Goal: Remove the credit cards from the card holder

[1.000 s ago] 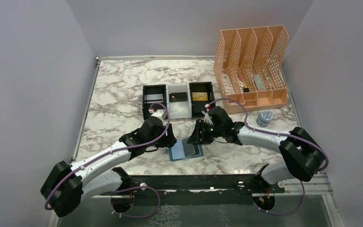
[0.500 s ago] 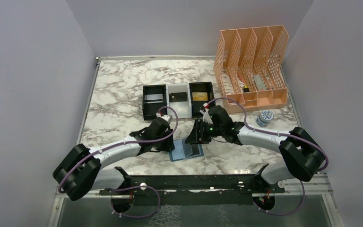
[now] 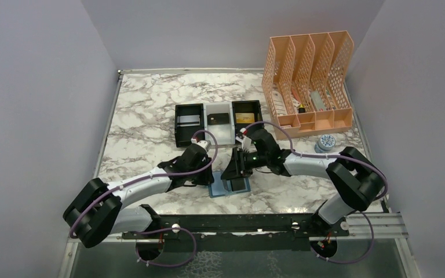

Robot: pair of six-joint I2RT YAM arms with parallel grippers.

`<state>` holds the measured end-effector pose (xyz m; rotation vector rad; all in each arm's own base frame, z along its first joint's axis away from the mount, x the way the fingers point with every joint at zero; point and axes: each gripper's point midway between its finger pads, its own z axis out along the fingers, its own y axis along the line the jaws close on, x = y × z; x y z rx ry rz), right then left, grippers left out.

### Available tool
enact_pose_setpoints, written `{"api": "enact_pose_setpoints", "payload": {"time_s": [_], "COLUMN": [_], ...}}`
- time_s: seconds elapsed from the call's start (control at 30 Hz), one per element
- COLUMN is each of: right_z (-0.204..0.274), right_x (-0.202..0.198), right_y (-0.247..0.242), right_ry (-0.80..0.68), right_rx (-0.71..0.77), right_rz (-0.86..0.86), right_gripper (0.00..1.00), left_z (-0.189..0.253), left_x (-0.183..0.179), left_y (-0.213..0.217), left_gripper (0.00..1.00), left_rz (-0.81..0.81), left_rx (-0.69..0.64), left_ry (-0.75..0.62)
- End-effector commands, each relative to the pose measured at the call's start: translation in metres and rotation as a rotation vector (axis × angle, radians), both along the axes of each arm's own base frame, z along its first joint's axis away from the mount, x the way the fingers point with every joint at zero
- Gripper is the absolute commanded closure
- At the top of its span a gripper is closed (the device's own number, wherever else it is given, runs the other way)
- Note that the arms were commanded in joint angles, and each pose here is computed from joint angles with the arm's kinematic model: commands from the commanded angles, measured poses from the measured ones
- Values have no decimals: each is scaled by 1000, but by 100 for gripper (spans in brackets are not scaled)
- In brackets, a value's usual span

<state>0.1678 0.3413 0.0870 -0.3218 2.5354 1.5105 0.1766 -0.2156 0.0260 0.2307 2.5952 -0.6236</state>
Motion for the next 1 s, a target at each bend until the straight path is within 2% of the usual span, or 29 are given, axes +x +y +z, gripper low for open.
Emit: {"api": "enact_pose_setpoints", "payload": {"time_s": [0.0,0.23,0.5,0.7,0.97], "right_z": [14,19,0,-6,7], "right_x": [-5,-5,12,20,34], "right_y": [14,18,1,-9,-22], "right_ry": [-8,-17,-58,-72,-177], "right_rx": [79,93,-61,-130,-139], "right_rz": [80,101,-32,-100,-203], "right_gripper": [56,53,55,57,57], "left_z": [8,17,39,56,58], "left_x": [0,3,7,7,5], "left_y": [-1,16,32,21,2], "left_gripper": [67,65,57,52,49], "left_rz": [20,117,213,160,83], "left_rx": [-38,-17,-31,-94,-148], "left_ry": [-33,-67,-133,-157,-136]}}
